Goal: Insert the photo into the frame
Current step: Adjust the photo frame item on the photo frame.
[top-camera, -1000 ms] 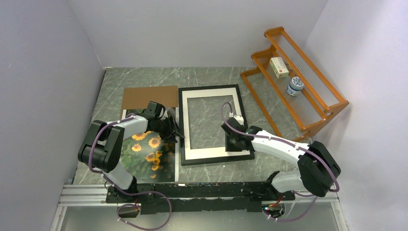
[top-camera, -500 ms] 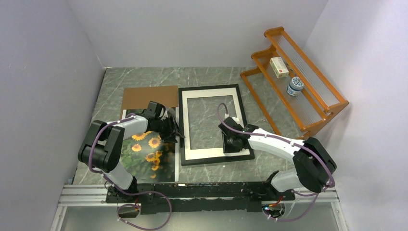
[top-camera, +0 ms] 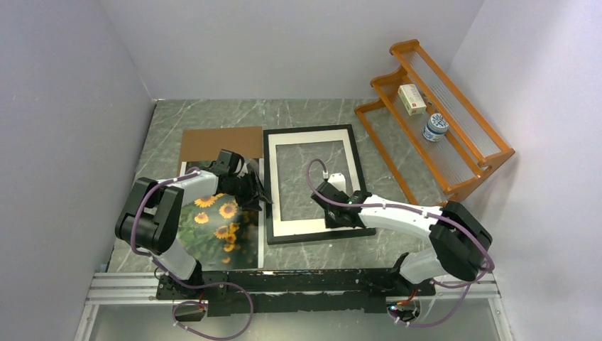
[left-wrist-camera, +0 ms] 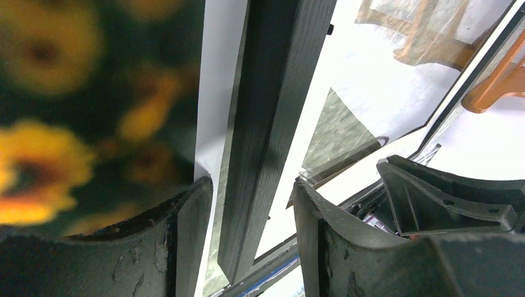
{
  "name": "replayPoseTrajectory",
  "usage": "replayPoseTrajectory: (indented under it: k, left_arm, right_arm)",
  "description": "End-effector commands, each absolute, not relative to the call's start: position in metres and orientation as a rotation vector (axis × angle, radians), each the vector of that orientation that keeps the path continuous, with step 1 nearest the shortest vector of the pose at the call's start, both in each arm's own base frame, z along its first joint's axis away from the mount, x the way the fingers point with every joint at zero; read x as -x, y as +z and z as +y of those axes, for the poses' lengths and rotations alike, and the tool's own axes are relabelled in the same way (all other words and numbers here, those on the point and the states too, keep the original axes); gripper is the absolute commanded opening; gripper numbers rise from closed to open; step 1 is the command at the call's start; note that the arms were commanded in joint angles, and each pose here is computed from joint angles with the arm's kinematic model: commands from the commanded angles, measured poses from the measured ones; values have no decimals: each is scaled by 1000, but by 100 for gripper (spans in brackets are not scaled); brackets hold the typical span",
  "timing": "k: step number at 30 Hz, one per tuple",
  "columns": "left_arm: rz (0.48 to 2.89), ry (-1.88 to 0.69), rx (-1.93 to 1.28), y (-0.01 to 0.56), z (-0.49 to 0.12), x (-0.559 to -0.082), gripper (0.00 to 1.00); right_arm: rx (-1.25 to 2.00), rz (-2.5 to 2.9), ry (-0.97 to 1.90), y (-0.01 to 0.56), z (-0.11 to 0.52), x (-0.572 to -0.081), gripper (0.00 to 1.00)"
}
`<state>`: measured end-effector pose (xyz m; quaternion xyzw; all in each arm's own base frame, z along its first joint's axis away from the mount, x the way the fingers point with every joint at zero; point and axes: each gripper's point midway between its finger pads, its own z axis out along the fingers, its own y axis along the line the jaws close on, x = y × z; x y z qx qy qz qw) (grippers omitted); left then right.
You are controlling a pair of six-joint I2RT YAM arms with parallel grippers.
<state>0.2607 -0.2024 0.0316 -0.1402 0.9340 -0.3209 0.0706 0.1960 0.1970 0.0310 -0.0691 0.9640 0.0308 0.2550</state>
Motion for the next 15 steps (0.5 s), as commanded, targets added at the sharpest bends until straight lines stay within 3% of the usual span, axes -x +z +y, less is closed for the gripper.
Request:
replayPoseTrajectory:
  k: [1, 15]
  left_arm:
    - [2802, -926, 388, 31, -200, -264, 57]
    - [2804, -933, 395, 29, -201, -261, 57]
  right_arm:
    - [152, 2557, 101, 52, 207, -204, 29]
    - [131, 2724, 70, 49, 194, -171, 35]
